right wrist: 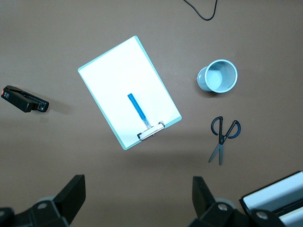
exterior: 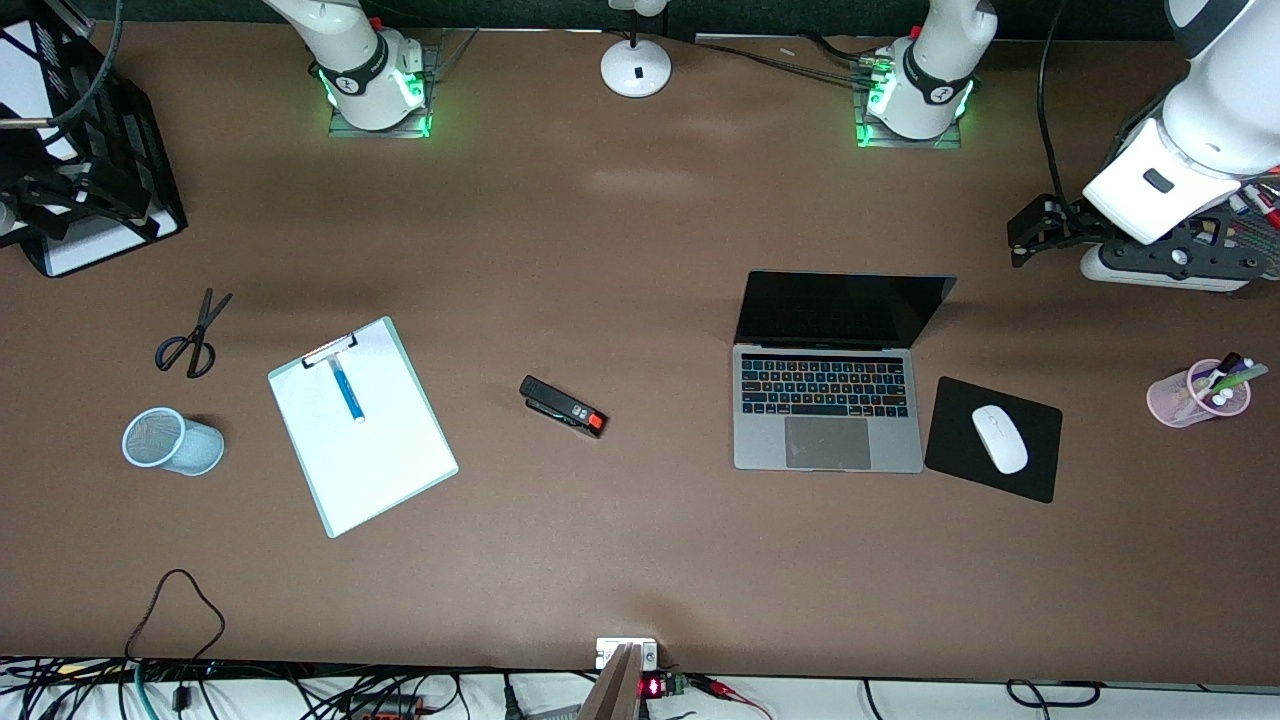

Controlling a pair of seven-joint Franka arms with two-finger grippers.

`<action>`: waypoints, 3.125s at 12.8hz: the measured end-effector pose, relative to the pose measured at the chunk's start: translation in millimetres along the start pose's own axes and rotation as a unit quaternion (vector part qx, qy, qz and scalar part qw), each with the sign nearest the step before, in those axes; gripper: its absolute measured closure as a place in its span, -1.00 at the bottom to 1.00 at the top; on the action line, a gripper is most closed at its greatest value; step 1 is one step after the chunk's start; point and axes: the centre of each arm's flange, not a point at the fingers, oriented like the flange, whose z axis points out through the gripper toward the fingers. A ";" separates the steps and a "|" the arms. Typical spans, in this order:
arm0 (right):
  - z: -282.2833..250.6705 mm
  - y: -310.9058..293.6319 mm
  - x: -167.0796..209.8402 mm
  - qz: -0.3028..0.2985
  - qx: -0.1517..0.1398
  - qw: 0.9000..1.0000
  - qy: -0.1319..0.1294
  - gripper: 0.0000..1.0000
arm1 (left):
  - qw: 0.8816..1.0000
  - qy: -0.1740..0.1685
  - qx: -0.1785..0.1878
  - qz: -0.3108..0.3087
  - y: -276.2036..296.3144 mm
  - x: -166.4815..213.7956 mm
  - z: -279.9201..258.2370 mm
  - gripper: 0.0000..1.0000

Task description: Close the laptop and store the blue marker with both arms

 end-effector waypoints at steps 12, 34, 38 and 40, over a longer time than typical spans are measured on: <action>11.6 -1.8 4.7 -0.002 0.000 1.000 -0.012 -1.00 | 1.000 -0.005 0.000 0.000 0.0 0.4 2.9 -1.00; 228.6 -35.5 51.1 -0.198 0.009 0.976 -0.084 -1.00 | 0.991 -0.129 -0.025 0.013 104.1 -65.5 118.2 0.90; 278.5 -36.9 62.8 -0.262 0.013 0.961 -0.084 -1.00 | 0.994 -0.104 -0.017 0.015 131.6 -84.3 171.6 0.90; 299.6 -37.3 65.4 -0.283 0.016 0.955 -0.087 -1.00 | 0.996 -0.090 -0.018 0.014 133.6 -88.2 189.1 0.91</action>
